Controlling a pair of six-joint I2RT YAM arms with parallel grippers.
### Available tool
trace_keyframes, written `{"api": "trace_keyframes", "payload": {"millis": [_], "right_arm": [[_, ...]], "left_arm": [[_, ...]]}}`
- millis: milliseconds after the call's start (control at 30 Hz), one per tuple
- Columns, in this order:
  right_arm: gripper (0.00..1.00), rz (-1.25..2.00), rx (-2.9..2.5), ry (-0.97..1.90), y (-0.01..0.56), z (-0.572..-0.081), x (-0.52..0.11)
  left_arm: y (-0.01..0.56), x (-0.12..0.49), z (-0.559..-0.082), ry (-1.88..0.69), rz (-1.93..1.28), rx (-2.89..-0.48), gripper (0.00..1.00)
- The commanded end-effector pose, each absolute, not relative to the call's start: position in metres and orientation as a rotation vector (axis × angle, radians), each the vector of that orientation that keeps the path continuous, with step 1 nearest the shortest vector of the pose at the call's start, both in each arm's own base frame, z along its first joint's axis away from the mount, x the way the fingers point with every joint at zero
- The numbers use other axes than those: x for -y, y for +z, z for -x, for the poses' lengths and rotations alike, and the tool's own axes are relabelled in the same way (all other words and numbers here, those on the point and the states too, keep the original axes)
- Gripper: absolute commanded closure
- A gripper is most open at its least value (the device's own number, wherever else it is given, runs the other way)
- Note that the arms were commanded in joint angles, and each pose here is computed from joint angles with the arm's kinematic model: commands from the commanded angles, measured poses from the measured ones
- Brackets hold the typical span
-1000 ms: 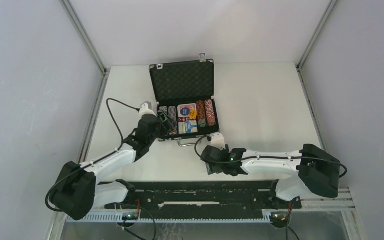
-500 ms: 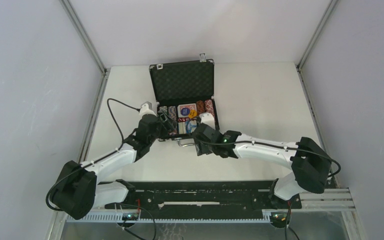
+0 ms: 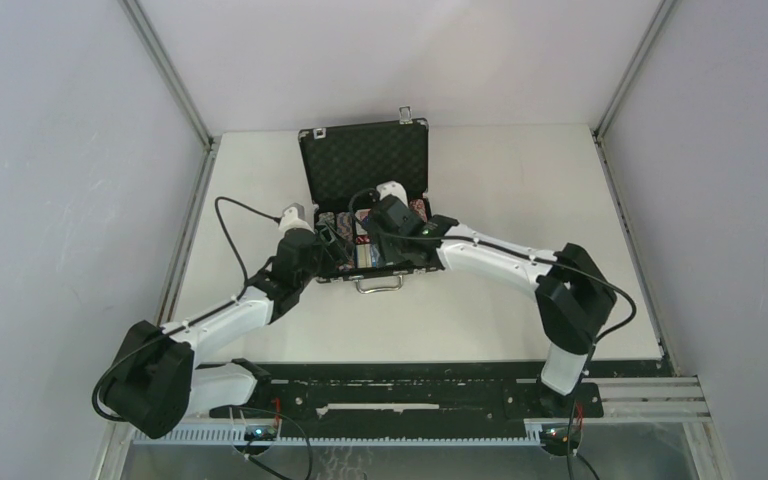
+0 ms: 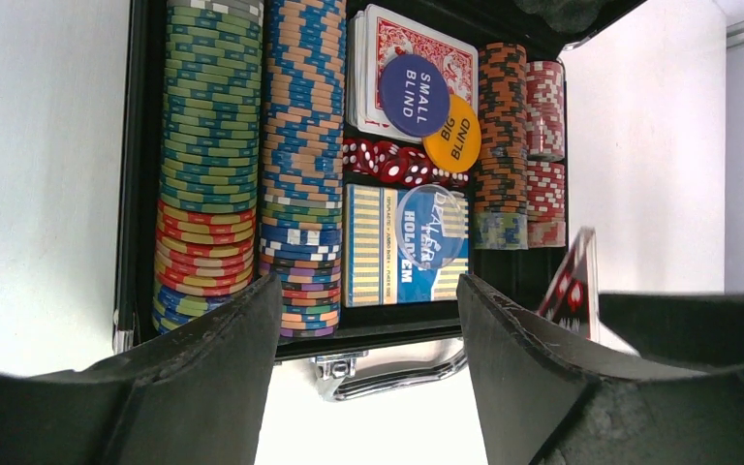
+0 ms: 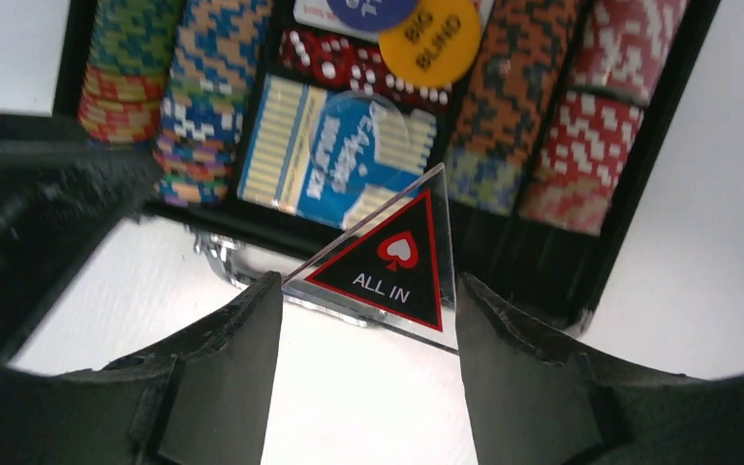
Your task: Pack up texas hold em set
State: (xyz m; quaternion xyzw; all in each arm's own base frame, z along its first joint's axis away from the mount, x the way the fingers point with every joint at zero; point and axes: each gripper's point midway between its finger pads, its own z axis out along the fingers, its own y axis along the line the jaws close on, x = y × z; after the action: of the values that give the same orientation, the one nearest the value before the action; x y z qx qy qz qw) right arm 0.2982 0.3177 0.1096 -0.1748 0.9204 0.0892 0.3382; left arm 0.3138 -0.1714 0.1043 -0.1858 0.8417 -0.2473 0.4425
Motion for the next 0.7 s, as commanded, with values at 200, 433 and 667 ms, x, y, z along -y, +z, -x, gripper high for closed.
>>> {"api": "trace_keyframes", "payload": {"millis": [200,433,667], "right_arm": [[0.38,0.542,-2.368,0.245,0.113,-0.346,-0.357],[0.37,0.563,-2.394,0.27,0.095,-0.357,-0.374],[0.28,0.554,-2.402,0.285,0.093,-0.361,-0.381]], "left_arm": [[0.114,0.17,-0.316,-0.628,0.473,-2.046,0.29],[0.133,0.149,-0.312,-0.573,0.507,-1.948,0.3],[0.128,0.15,-0.313,-0.564,0.504,-1.968,0.29]]}}
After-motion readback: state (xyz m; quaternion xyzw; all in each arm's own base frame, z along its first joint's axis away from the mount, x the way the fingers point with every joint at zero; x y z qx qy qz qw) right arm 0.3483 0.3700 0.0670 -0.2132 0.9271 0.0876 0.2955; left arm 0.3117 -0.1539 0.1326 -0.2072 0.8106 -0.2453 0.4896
